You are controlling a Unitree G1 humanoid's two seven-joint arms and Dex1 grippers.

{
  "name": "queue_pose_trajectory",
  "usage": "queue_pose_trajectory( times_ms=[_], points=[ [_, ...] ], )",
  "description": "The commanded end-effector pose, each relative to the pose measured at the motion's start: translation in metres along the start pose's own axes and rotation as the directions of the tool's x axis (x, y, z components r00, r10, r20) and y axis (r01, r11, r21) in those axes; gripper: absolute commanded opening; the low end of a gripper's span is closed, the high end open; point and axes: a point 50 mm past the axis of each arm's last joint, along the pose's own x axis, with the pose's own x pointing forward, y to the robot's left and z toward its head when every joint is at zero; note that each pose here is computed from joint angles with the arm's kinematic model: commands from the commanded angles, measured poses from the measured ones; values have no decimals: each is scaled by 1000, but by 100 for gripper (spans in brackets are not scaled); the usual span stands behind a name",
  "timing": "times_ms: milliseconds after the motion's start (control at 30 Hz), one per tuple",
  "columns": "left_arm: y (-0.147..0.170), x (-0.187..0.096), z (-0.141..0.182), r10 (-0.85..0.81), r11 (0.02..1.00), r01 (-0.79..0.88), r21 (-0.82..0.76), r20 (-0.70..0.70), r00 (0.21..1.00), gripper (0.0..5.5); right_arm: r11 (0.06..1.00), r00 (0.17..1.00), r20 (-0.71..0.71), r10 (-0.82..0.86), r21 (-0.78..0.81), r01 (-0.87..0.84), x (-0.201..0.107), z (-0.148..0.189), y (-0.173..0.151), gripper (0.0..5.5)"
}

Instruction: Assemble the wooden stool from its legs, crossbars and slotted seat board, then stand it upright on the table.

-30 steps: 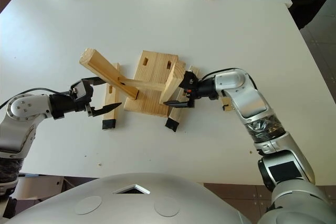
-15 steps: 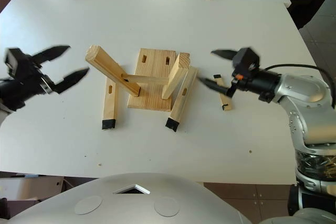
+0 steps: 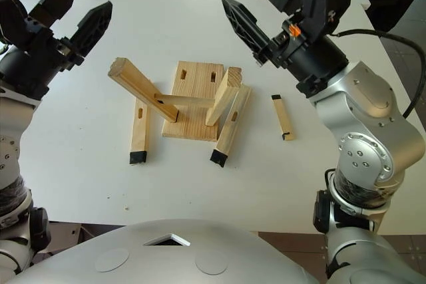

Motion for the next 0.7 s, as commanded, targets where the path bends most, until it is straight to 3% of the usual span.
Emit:
queue_pose_trajectory(
  times_ms=[33,233,400,467,567,700],
  points=[
    [-12,14,10,-57,998,59,-30,51,997,350,995,992,113,55,75,-63,11,16,10,331],
    [-19,20,10,-95,993,101,-64,88,992,350,971,987,128,94,206,-119,14,11,21,331],
    [-21,7,-51,-51,990,39,-135,-90,995,350,973,976,-208,69,232,-20,6,-62,23,331],
    [-27,2,-70,-53,987,32,-159,-136,989,350,975,961,-263,87,219,-28,1,-77,27,331],
    [-36,3,-79,-57,982,33,-188,-127,990,350,974,962,-250,107,219,-51,0,-79,31,331],
    [-34,9,-64,-10,979,1,-204,-46,999,350,970,988,-126,84,238,-52,7,-59,25,331]
  ],
)
